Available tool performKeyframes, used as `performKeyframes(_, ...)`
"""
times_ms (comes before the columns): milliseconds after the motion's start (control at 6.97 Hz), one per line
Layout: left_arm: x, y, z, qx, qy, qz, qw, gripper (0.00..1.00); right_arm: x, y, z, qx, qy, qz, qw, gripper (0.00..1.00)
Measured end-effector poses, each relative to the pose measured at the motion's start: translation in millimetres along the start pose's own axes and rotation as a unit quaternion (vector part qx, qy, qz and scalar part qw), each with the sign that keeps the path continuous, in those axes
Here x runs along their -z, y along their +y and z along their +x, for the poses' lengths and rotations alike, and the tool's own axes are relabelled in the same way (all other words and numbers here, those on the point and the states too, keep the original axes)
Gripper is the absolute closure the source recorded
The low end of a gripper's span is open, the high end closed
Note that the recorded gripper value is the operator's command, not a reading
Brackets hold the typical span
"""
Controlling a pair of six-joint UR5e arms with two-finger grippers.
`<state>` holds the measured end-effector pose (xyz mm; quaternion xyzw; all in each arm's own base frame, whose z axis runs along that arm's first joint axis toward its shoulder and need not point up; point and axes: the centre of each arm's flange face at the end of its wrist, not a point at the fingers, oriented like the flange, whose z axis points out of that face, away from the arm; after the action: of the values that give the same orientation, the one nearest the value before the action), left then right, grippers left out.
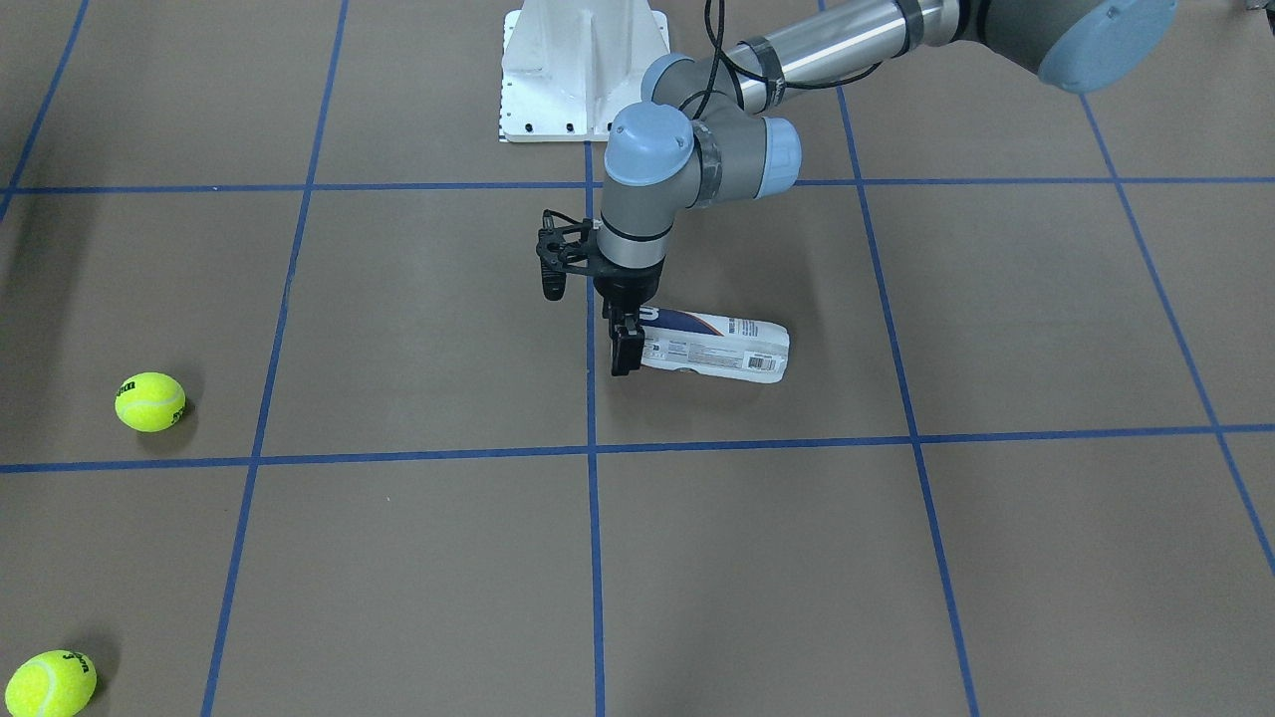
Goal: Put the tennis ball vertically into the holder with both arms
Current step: 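Close the left gripper around the can's open end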
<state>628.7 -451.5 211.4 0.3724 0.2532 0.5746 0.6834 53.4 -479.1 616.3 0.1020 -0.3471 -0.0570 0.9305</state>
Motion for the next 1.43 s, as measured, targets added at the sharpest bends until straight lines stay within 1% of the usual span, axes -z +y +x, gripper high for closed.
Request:
performKeyframes(143, 0.3, -0.6, 0.0, -0.01, 0.0, 0.001, 1.0, 0.04, 0.0, 0.0, -0.1, 0.0, 0.0, 0.0, 1.0, 0.0)
performKeyframes(287, 1.0, -0.8, -0.7, -0.03, -0.002, 0.001, 0.9995, 0.07, 0.0, 0.0, 0.0, 0.0, 0.0, 0.0, 1.0, 0.0)
performKeyframes(574, 2.1, 1.4, -6.6, -0.076, -0.016, -0.005, 0.997, 0.07, 0.3, -0.1, -0.2, 0.0, 0.0, 0.0, 1.0, 0.0)
performKeyframes(860, 2.2, 2.1, -8.5, -0.087, -0.024, -0.008, 0.9959, 0.07, 0.6, -0.4, -0.5, 0.001, 0.0, 0.001, 1.0, 0.0)
performKeyframes(1004, 2.1, 2.2, -8.5, -0.088, -0.025, -0.008, 0.9958, 0.11, 0.8, -0.7, -0.7, 0.001, 0.0, 0.001, 1.0, 0.0)
performKeyframes(1434, 1.7, 2.4, -9.1, -0.089, -0.028, -0.009, 0.9956, 0.27, 1.1, -2.1, -0.9, 0.001, 0.0, 0.002, 1.0, 0.0)
